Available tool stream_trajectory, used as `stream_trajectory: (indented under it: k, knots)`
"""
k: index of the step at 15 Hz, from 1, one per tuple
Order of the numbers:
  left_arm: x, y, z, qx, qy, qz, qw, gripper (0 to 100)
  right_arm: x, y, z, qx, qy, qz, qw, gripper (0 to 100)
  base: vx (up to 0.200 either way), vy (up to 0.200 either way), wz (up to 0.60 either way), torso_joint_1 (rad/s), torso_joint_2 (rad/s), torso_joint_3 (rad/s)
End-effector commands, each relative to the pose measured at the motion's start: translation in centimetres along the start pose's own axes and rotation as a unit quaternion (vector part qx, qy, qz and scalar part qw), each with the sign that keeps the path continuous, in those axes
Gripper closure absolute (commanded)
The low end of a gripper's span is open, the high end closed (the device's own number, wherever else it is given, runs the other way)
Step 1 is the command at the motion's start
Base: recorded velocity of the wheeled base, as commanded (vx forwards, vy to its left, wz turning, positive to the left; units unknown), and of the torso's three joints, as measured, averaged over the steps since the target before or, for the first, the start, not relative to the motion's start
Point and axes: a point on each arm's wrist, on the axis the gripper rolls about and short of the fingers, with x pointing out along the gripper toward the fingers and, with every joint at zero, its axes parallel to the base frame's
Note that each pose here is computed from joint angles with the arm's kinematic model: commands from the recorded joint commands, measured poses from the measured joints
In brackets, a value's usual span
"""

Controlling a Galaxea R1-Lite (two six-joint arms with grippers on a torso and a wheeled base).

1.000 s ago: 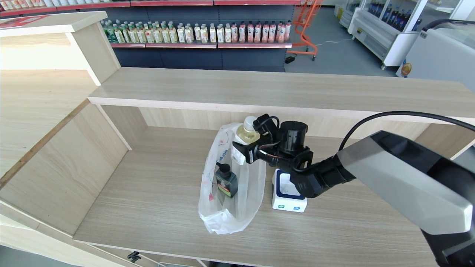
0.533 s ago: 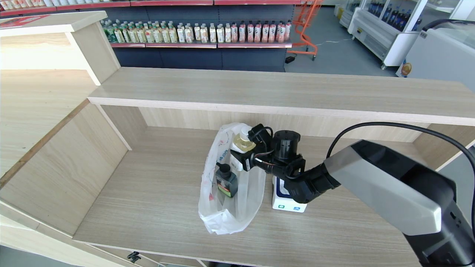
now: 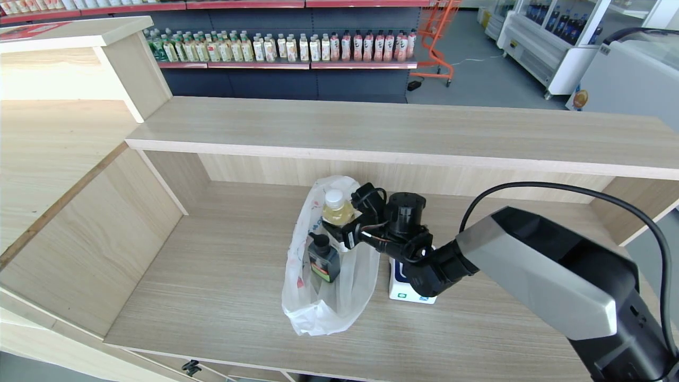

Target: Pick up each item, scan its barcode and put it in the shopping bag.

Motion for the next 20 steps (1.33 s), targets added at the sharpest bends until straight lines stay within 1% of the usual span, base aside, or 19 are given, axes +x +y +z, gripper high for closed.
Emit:
stream_trajectory:
  k: [1, 3, 4, 5, 6, 7, 9, 13, 14, 15, 17, 18, 19, 20]
  knots:
    - [0.0, 0.0, -0.1, 0.000, 0.001, 0.000, 1.0000, 0, 0.0, -0.1, 0.4, 0.002, -0.003, 0.001, 1.000, 0, 0.000, 0.000, 0.00, 0.000, 0.00, 0.000]
    - [0.0, 0.0, 0.0, 0.000, 0.000, 0.000, 1.0000, 0, -0.5, -0.7, 2.9, 0.027, -0.028, -0.004, 0.999, 0, 0.000, 0.000, 0.00, 0.000, 0.00, 0.000]
    - [0.0, 0.0, 0.0, 0.000, 0.000, 0.000, 1.0000, 0, -1.2, -1.1, 4.7, 0.048, -0.043, -0.006, 0.998, 0, 0.000, 0.000, 0.00, 0.000, 0.00, 0.000]
    - [0.0, 0.0, 0.0, 0.000, 0.000, 0.000, 1.0000, 0, -2.4, -1.8, 6.5, 0.067, -0.050, -0.013, 0.996, 0, 0.000, 0.000, 0.00, 0.000, 0.00, 0.000]
    - [0.0, 0.0, 0.0, 0.000, 0.000, 0.000, 1.0000, 0, -3.3, -2.2, 7.3, 0.078, -0.050, -0.018, 0.996, 0, 0.000, 0.000, 0.00, 0.000, 0.00, 0.000]
    - [0.0, 0.0, 0.0, 0.000, 0.000, 0.000, 1.0000, 0, -6.2, -3.4, 8.3, 0.108, -0.030, -0.033, 0.993, 0, 0.000, 0.000, 0.00, 0.000, 0.00, 0.000]
    - [0.0, 0.0, 0.0, 0.000, 0.000, 0.000, 1.0000, 0, -11.3, -4.6, 8.7, 0.128, 0.008, -0.057, 0.990, 0, 0.000, 0.000, 0.00, 0.000, 0.00, 0.000]
    - [0.0, 0.0, 0.0, 0.000, 0.001, 0.000, 1.0000, 0, -18.5, -5.5, 11.4, 0.148, 0.016, -0.097, 0.984, 0, 0.000, 0.000, 0.00, 0.000, 0.00, 0.000]
    - [0.0, 0.0, 0.0, 0.000, 0.000, 0.000, 1.0000, 0, -22.2, -5.4, 13.4, 0.157, 0.008, -0.117, 0.981, 0, 0.000, 0.000, 0.00, 0.000, 0.00, 0.000]
    - [0.0, 0.0, -0.1, 0.000, 0.001, 0.000, 1.0000, 0, -25.8, -4.5, 14.4, 0.156, 0.017, -0.131, 0.979, 0, 0.000, 0.000, 0.00, 0.000, 0.00, 0.000]
    - [0.0, 0.0, 0.0, 0.000, 0.000, 0.000, 1.0000, 0, -32.3, -2.9, 14.9, 0.143, 0.029, -0.178, 0.973, 0, 0.000, 0.000, 0.00, 0.000, 0.00, 0.000]
    - [0.0, 0.0, 0.0, 0.000, 0.000, 0.000, 1.0000, 0, -34.3, -2.1, 14.6, 0.138, 0.035, -0.205, 0.968, 0, 0.000, 0.000, 0.00, 0.000, 0.00, 0.000]
    - [0.0, 0.0, 0.0, 0.000, 0.000, 0.000, 1.0000, 0, -38.1, -0.4, 13.6, 0.133, 0.040, -0.258, 0.956, 0, 0.000, 0.000, 0.00, 0.000, 0.00, 0.000]
    - [0.0, 0.0, 0.0, 0.000, 0.000, 0.000, 1.0000, 0, -41.3, 1.6, 12.4, 0.133, 0.044, -0.284, 0.949, 0, 0.000, 0.000, 0.00, 0.000, 0.00, 0.000]
